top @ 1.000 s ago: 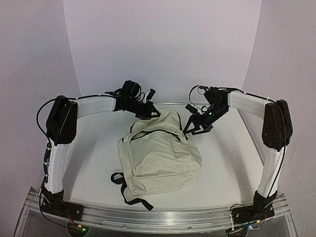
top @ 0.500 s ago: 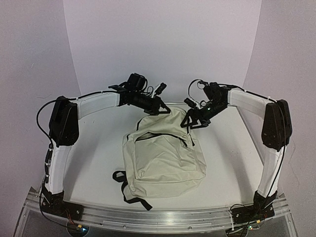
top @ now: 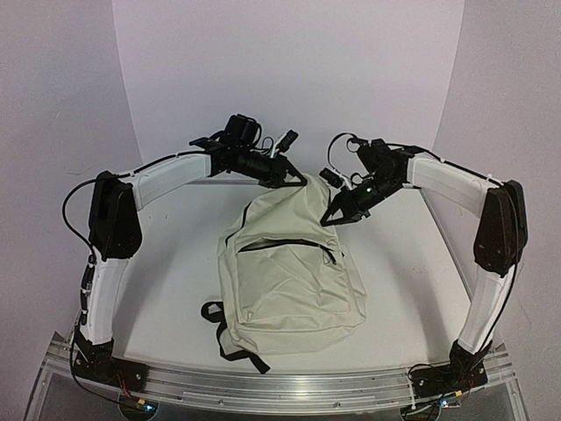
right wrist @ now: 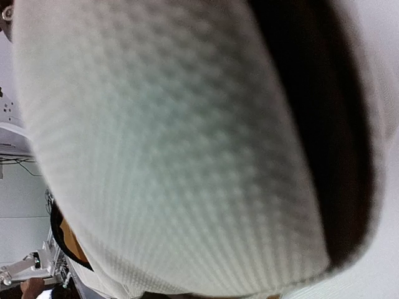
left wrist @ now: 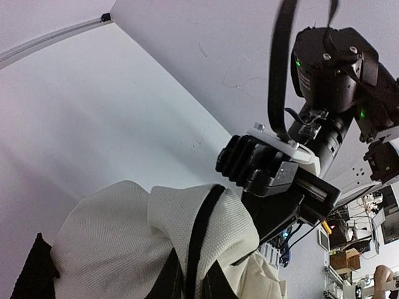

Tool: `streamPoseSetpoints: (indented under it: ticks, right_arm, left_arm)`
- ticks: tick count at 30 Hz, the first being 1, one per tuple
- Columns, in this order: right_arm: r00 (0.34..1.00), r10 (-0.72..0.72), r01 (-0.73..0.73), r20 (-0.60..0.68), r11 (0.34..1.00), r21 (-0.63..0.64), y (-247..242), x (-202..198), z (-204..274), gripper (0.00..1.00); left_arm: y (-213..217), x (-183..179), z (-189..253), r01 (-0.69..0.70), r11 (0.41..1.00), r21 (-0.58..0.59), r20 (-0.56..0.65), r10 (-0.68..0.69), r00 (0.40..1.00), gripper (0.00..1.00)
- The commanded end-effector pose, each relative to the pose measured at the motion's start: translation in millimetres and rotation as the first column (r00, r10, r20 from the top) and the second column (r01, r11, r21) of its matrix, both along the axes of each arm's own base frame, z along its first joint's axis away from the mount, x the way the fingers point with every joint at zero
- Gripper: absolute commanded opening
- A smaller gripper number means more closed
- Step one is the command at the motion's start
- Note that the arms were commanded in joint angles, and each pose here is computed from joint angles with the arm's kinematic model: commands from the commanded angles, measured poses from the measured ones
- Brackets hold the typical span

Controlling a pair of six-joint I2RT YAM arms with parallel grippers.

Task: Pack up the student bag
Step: Adjust the student bag at the center of the board.

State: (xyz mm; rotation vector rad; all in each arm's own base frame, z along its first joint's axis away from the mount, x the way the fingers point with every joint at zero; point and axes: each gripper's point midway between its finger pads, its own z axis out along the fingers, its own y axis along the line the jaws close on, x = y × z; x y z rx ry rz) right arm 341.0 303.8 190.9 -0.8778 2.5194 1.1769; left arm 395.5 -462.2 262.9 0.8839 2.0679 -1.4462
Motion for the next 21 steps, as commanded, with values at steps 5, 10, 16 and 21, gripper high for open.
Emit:
streamPoseSetpoints:
  ticks: [5,10,16,21]
  right_arm:
    - [0.991,-0.048,0.027,0.124,0.985,0.17,12.7,-15.0,93.4,0.0]
    - [0.978,-0.162,0.126,0.131,0.961,0.248,6.1,-0.6,115.9,0.0]
    - [0.972,-0.203,0.16,0.116,0.939,0.306,7.1,2.7,134.9,0.0]
    - [0.973,-0.221,0.19,0.064,0.93,0.315,8.6,3.8,124.5,0.0]
  left_arm:
    - [45.5,81.3,59.3,-0.243,0.961,-0.131,0.027,0.249,0.968,0.32]
    - [76.4,87.2,71.5,-0.393,0.918,-0.048,0.088,0.396,0.914,0.58]
    - [112.0,37.4,92.9,-0.509,0.861,0.026,0.257,0.486,0.835,0.71]
    - [79.8,-66.8,81.3,-0.335,0.933,0.133,0.428,0.251,0.868,0.71]
